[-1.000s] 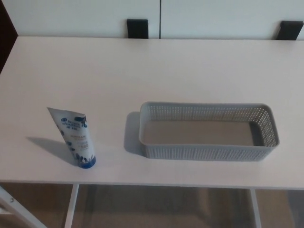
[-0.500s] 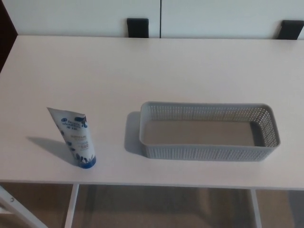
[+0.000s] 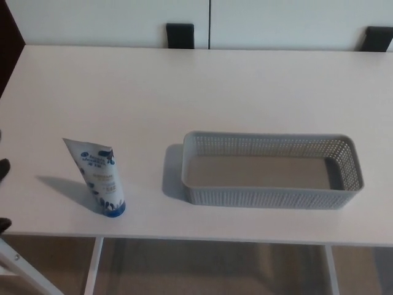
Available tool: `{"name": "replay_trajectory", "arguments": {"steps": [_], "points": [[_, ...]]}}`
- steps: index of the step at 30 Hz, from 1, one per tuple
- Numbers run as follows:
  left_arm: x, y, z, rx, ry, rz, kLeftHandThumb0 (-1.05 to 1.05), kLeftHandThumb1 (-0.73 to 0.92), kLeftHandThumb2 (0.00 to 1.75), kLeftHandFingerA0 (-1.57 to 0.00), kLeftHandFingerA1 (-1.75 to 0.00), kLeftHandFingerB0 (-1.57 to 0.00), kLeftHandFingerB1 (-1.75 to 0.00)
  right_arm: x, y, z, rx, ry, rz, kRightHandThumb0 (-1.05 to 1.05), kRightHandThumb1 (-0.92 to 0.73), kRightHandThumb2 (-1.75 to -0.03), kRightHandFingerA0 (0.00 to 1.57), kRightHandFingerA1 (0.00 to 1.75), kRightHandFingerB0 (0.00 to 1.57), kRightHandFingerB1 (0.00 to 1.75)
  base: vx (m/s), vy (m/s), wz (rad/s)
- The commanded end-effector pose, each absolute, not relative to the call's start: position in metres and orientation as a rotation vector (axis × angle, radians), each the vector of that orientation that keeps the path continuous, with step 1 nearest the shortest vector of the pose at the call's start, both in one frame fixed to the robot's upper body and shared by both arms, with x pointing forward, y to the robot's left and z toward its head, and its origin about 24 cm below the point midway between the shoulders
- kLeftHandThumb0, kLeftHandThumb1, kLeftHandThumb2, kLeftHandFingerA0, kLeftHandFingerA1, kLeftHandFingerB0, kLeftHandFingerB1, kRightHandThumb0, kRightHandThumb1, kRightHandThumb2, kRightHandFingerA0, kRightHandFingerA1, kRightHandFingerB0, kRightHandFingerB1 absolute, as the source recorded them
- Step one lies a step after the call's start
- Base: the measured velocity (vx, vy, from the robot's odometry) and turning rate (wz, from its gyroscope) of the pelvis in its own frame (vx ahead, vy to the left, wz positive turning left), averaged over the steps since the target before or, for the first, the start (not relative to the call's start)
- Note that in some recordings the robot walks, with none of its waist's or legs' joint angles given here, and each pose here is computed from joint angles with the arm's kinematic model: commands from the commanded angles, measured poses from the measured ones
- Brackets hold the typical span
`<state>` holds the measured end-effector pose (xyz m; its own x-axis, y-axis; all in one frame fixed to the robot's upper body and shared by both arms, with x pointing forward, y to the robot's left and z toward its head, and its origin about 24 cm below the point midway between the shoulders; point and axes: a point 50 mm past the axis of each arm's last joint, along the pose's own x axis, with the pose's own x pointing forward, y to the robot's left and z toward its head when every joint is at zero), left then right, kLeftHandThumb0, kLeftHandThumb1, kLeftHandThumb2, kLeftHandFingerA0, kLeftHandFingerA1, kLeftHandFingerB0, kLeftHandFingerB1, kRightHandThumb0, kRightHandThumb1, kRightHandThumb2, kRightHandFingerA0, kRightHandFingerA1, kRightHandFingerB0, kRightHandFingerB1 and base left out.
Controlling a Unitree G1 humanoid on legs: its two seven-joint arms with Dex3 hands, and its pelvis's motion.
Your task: The robot walks towards a table in front, picks a shampoo with left hand and puts it in a small grey container
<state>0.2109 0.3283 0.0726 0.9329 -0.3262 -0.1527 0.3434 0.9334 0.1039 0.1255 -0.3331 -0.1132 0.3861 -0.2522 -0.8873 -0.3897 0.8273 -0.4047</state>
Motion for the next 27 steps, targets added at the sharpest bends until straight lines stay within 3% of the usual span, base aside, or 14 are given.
{"name": "replay_trajectory", "arguments": {"steps": [1, 10, 27], "points": [[0.213, 0.321, 0.069, 0.147, 0.157, -0.364, -0.52, 0.34, 0.66, 0.0, -0.05, 0.0, 0.0, 0.124, -0.341, -0.11, -0.648, 1.209, 0.082, -0.37, -0.67, -0.61, 0.66, 0.48, 0.53, 0.39, 0.0, 0.0, 0.0], [0.22, 0.319, 0.06, 0.299, 0.175, -0.282, -0.54, 0.35, 0.68, 0.0, -0.13, 0.0, -0.04, 0.125, -0.341, -0.109, -0.634, 1.2, 0.08, -0.37, -0.68, -0.6, 0.64, 0.48, 0.47, 0.37, 0.0, 0.0, 0.0], [0.223, 0.312, 0.037, 0.257, 0.212, -0.269, -0.52, 0.35, 0.69, 0.0, -0.17, 0.0, -0.07, 0.128, -0.338, -0.109, -0.68, 1.19, 0.106, -0.38, -0.7, -0.62, 0.64, 0.49, 0.52, 0.39, 0.0, 0.0, 0.0]]}}
